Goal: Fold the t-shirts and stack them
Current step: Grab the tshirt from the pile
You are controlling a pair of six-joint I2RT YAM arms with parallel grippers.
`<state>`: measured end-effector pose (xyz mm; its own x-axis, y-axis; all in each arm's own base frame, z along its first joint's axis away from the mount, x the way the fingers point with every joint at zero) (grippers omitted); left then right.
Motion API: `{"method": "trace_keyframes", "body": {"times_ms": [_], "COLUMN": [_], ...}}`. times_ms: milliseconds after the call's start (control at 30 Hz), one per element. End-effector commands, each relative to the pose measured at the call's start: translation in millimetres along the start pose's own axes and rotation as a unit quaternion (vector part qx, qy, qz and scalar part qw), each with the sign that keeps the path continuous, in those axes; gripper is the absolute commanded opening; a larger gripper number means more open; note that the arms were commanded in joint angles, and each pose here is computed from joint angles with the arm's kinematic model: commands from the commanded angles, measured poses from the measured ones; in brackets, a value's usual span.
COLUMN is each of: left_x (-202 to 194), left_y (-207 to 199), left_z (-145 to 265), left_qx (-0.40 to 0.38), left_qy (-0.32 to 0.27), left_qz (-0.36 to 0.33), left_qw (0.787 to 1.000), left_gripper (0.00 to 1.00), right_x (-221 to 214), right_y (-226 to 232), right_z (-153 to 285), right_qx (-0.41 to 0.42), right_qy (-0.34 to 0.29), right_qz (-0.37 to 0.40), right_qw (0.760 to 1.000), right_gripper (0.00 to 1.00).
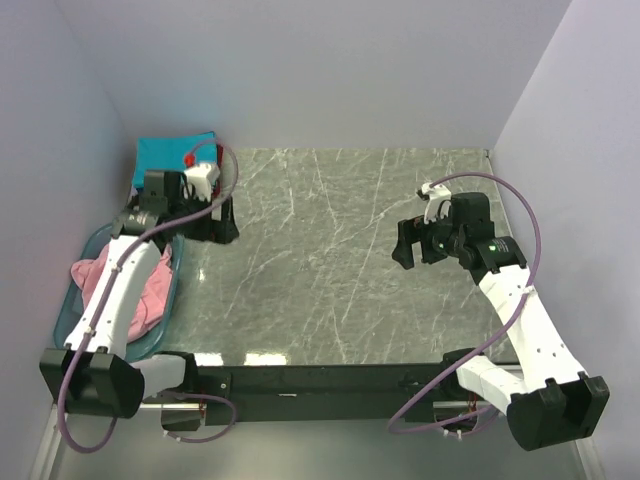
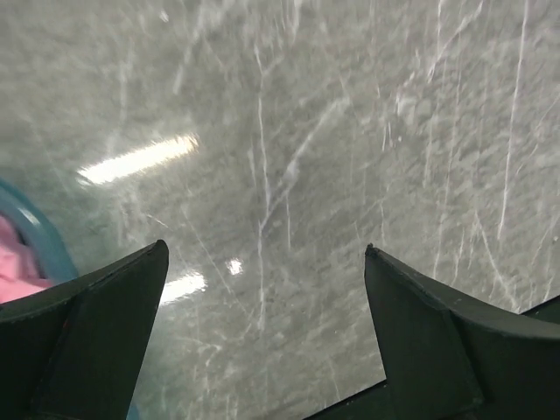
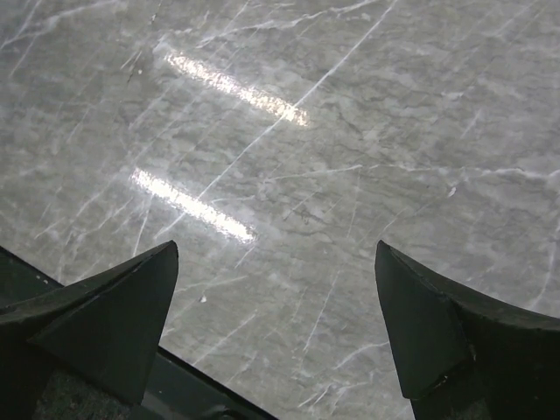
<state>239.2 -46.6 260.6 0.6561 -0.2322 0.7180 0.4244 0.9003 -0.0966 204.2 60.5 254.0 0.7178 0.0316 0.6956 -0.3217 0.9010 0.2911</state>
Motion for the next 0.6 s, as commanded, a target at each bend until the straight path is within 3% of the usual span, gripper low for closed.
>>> {"method": "trace_keyframes", "body": {"times_ms": [0,100,233,367,567], "left_x": [49.5,88.7,92.9,62.6,-22.5], "left_y": [5.8,27.3,67.1,102.0,144.3], "left_z": [22.6,57.2,91.7,109.7,120.0], "left_qx": [0.038,0.075,0.09,0.12,0.151], "left_qy": [-0.052,-0.069,-0.072,-0.015,0.088], "left_qz": [-0.01,-0.025,-0.021,-0.017,0.028], "left_qw": [0.998,0.994,0.993,0.993,0.984], "left_gripper": [0.99,0.99,0.99,0.99,0.99], "right_x": [6.1,8.8,8.0,5.8,5.6], "right_y": [3.9,4.1,4.1,4.2,3.3], "right_z": [4.3,4.7,3.1,0.6,-4.4], "right_qx": [0.016,0.016,0.02,0.026,0.031], "right_qy": [-0.009,-0.008,-0.001,0.004,0.018], "right_qz": [0.005,0.007,0.006,0.006,0.004], "right_qw": [1.0,1.0,1.0,1.0,0.999], "right_gripper": [0.99,0.99,0.99,0.99,0.99]}}
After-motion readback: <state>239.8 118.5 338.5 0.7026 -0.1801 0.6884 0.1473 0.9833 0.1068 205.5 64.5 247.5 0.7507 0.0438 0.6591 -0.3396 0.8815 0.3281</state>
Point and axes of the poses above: each gripper's point midway between its finger pads, its own z axis back along the fingers, its own y axis along the line the jaws close on, x = y × z, the point moved 9 cm from there along z, back along the fingers, and after that the axes turned 9 degrees about -z, right-handed, at the moved point
